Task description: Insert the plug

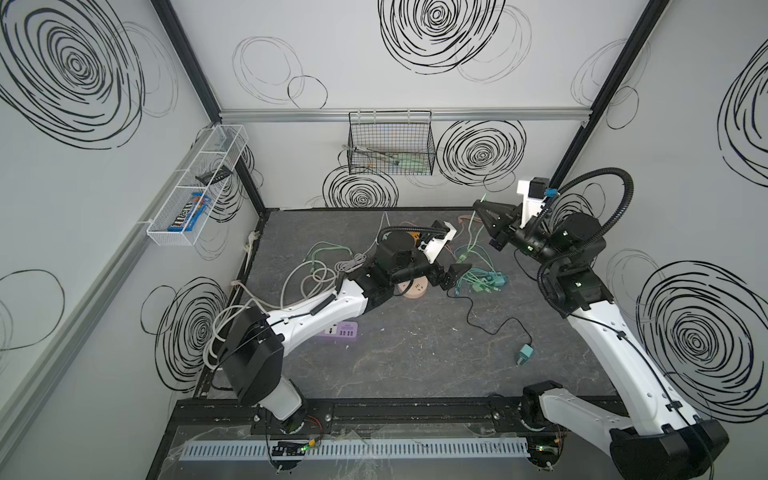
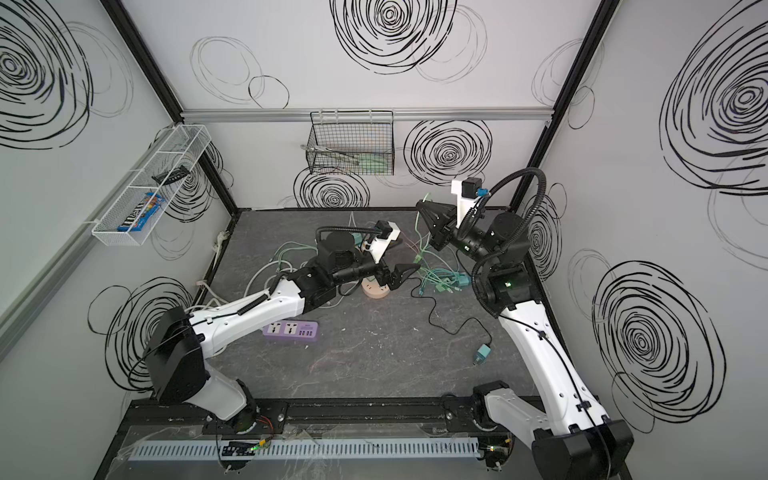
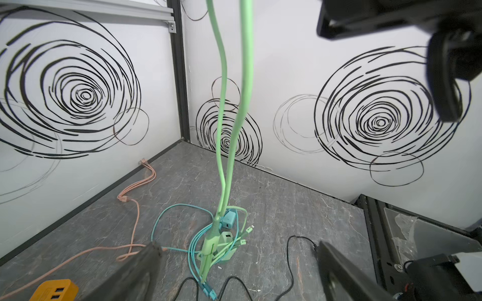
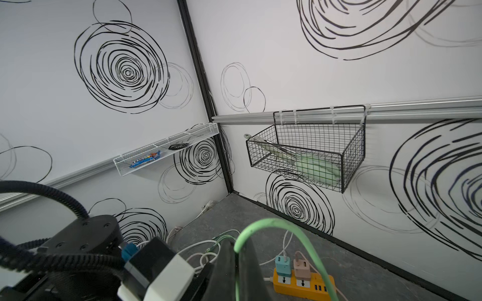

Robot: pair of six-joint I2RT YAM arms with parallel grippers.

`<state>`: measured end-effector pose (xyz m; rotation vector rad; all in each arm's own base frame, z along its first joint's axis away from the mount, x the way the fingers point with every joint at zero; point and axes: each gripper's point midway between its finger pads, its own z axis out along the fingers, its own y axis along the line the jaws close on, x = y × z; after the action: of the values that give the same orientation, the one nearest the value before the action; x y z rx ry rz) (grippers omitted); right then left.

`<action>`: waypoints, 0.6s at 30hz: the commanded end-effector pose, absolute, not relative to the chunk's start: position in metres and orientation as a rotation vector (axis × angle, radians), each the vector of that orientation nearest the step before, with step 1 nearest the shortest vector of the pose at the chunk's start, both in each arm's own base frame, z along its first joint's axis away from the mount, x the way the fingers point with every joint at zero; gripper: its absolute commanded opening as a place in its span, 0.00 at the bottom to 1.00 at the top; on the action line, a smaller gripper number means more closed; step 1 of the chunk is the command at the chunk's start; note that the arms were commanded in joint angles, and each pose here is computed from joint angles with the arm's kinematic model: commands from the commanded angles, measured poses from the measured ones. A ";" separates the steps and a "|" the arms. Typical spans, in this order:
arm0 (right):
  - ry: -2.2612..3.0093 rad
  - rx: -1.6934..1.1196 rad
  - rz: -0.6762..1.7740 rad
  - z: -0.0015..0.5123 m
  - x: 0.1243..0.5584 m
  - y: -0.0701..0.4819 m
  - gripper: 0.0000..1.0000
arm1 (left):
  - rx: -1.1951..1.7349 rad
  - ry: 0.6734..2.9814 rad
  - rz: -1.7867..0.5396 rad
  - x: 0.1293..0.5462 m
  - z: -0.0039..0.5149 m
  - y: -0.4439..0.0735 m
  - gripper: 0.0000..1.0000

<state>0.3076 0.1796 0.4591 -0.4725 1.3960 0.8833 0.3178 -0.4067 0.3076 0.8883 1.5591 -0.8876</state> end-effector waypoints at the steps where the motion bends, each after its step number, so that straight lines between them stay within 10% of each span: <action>1: 1.291 -0.553 0.957 0.481 0.283 0.188 0.00 | 0.824 1.456 -0.892 0.332 0.340 -0.416 0.97; 8: 1.246 -0.607 1.069 0.488 0.263 0.196 0.00 | 0.784 1.486 -0.920 0.353 0.331 -0.434 0.91; 13: 1.281 -0.478 0.985 0.485 0.276 0.181 0.00 | 0.749 1.491 -0.985 0.352 0.337 -0.426 0.11; 15: 1.333 -0.348 0.893 0.476 0.293 0.164 0.13 | 0.710 1.489 -0.999 0.351 0.343 -0.415 0.00; 18: 1.473 -0.133 0.728 0.437 0.326 0.133 0.60 | 0.661 1.493 -1.012 0.350 0.352 -0.397 0.00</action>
<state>0.2973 0.1661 0.4643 -0.3460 1.3725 0.9051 0.3524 -0.4172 0.3076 0.7461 1.5929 -0.9580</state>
